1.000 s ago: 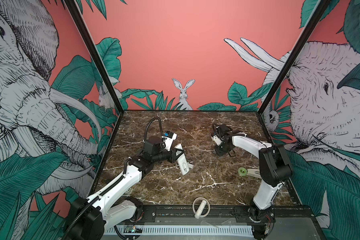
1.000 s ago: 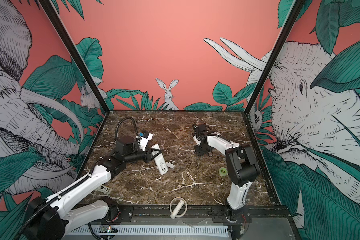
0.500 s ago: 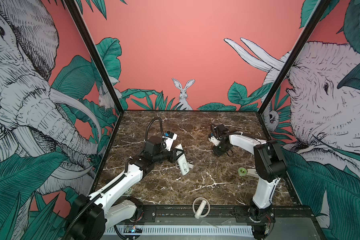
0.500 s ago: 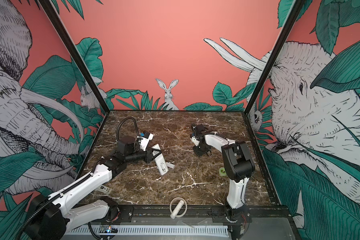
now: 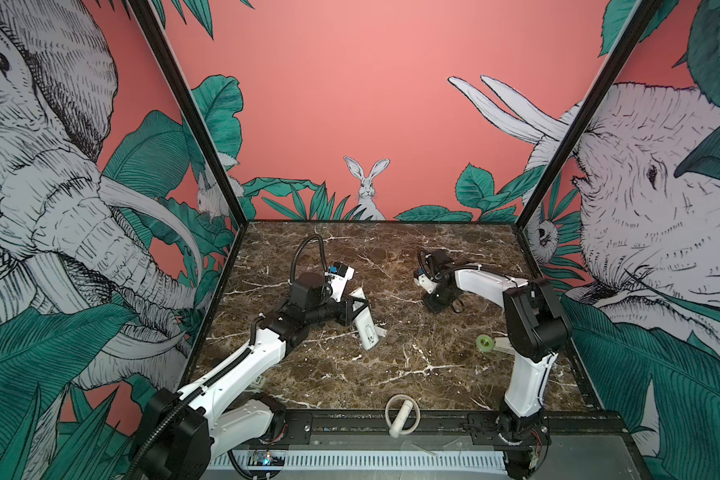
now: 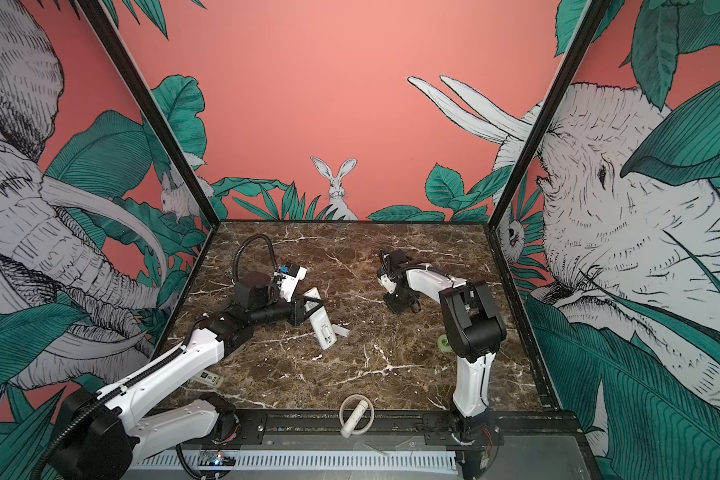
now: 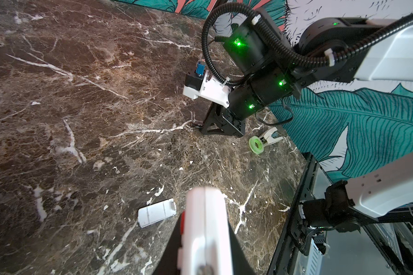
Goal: Load the batteries into the remote control
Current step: 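Grasp one battery upright between the right gripper fingers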
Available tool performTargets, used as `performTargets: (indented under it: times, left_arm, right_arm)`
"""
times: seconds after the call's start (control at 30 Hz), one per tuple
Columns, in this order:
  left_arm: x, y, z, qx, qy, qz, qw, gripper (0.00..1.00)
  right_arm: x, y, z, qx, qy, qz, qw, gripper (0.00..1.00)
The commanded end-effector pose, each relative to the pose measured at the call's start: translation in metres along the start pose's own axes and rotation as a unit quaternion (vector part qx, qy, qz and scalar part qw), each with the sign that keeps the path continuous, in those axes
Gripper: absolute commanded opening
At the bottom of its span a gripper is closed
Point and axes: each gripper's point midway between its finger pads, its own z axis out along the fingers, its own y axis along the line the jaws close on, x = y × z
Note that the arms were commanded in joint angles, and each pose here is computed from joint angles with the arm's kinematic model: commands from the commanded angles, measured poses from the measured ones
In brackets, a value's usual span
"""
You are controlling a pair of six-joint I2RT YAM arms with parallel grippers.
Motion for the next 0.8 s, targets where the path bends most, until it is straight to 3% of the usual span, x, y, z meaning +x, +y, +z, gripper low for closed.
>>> performTargets:
  times: [0.0, 0.33, 0.77]
  left_arm:
    - [-0.004, -0.003, -0.003, 0.005, -0.017, 0.012, 1.000, 0.00]
    - [-0.005, -0.003, -0.009, 0.003, -0.026, 0.009, 1.000, 0.00]
    - [-0.022, -0.002, -0.013, 0.052, -0.057, -0.049, 0.996, 0.00]
  right_arm:
    - [0.003, 0.009, 0.006, -0.011, 0.020, -0.018, 1.000, 0.23]
    - [-0.009, 0.030, -0.014, -0.006, -0.012, -0.043, 0.999, 0.13]
    - [-0.012, 0.086, -0.072, -0.040, -0.118, -0.048, 0.991, 0.11]
